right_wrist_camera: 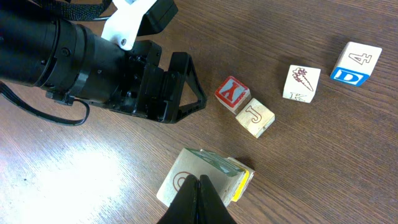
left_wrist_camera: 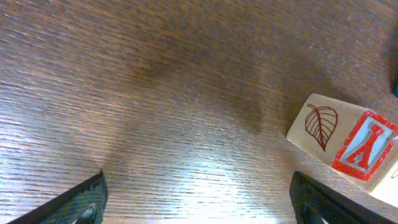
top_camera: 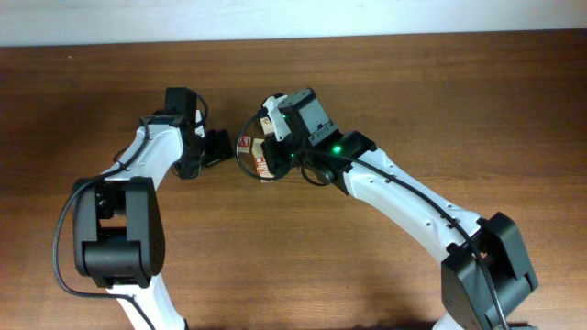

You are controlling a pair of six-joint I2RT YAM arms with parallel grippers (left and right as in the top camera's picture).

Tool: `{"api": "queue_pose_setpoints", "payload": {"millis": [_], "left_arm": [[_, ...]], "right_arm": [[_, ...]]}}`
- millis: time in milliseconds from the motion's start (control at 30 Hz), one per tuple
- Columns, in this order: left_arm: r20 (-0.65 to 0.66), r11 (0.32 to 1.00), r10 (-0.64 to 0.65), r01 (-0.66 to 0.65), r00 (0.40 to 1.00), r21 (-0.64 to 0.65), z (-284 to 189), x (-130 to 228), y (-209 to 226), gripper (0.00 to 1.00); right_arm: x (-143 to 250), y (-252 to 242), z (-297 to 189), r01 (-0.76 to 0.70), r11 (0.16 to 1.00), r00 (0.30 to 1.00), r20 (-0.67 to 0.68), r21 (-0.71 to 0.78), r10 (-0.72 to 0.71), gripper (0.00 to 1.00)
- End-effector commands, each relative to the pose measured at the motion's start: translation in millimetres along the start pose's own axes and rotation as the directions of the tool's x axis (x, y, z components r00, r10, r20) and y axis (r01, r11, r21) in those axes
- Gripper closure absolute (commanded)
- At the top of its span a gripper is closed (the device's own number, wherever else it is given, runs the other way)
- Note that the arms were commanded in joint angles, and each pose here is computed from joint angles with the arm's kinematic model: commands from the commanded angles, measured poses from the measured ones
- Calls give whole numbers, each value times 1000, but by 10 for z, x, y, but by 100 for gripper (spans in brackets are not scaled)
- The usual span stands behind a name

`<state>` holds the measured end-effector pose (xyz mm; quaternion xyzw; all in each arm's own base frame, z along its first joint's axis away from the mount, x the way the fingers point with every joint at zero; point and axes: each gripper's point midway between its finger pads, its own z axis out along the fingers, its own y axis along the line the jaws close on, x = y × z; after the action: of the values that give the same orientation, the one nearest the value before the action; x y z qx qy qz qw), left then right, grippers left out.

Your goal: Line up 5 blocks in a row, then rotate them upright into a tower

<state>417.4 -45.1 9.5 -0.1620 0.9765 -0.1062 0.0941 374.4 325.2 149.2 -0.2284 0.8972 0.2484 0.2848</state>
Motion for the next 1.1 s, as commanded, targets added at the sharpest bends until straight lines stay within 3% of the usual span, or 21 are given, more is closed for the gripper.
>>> {"api": "queue_pose_setpoints", "payload": {"millis": [0, 100, 267, 1067], "left_arm": [[-12, 994, -21, 19, 1000, -110, 128, 60, 278, 7], [31, 983, -42, 47, 999, -179, 92, -45, 495, 1], [104, 956, -86, 111, 991, -273, 4, -221, 877, 1], [103, 956, -87, 112, 991, -270, 5, -220, 874, 1]], "right_arm": [[580, -262, 318, -13, 996, 985, -169, 86, 27, 96], [587, -263, 316, -13, 996, 985, -172, 87, 28, 96], [548, -268, 322, -7, 996, 988, -156, 90, 21, 95], [282, -57, 126, -5, 1000, 994, -107, 17, 7, 94]]}}
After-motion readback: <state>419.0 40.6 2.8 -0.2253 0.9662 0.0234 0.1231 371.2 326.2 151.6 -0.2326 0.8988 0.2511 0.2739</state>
